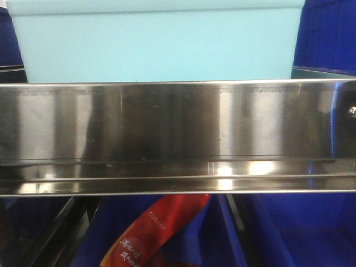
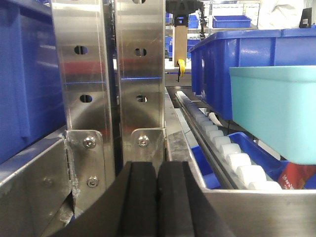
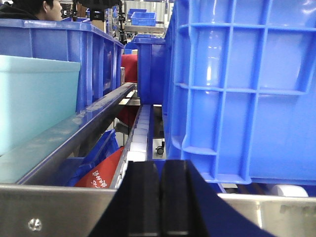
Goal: Fetch blue bin and place on conveyor start
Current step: 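Move both grippers toward the light-teal bin on the shelf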
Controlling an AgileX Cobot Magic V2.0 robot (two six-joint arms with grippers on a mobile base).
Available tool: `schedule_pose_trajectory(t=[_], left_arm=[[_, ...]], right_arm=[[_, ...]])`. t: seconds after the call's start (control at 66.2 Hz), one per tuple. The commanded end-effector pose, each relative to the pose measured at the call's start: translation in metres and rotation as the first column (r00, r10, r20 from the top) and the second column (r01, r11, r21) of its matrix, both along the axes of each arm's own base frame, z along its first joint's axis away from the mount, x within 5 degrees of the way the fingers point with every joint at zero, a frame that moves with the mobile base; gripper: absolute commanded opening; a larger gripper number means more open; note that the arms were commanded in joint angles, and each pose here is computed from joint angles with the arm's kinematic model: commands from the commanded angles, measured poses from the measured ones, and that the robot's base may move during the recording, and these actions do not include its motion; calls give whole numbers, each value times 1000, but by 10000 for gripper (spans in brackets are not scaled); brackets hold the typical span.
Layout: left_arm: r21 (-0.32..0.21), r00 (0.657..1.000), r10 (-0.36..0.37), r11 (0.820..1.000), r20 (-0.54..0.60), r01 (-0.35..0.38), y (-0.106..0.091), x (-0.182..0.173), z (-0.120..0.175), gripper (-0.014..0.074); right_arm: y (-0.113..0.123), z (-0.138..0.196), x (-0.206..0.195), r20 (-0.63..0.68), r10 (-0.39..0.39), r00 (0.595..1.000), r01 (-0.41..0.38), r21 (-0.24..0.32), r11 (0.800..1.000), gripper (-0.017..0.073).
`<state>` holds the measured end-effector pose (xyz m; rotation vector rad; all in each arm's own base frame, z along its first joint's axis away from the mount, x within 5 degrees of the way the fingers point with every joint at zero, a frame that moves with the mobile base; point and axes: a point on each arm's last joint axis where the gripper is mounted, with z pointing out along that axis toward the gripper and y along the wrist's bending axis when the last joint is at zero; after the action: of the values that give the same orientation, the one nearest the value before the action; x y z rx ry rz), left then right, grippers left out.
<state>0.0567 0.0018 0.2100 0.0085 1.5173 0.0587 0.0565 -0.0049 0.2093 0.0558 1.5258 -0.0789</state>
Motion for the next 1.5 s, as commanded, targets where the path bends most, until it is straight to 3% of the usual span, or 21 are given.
schedule_pose_trajectory(t=[0.0, 0.952, 1.224, 1.299, 1.481], left_arm=[[4, 1000, -7, 1000, 21, 7, 0, -1, 2, -111], [4, 1000, -7, 1000, 21, 7, 0, -1, 2, -111], [5, 997, -8, 1000, 77, 8, -1, -1, 7, -111], [-25, 998, -9, 1000, 70, 11, 0, -1, 7, -111], [-18, 995, -8, 1000, 100, 10, -1, -11, 45, -111]], right_arm=[[0, 2, 0, 25, -1, 1000, 1, -6, 1000, -167], [0, 3, -1, 34, -1, 999, 1, -7, 1000, -167], [0, 16, -3, 181, 2, 984, 2, -20, 1000, -167], [0, 15, -2, 170, 2, 985, 0, -13, 1000, -167], [1, 47, -10, 131, 0, 991, 0, 0, 1000, -167]])
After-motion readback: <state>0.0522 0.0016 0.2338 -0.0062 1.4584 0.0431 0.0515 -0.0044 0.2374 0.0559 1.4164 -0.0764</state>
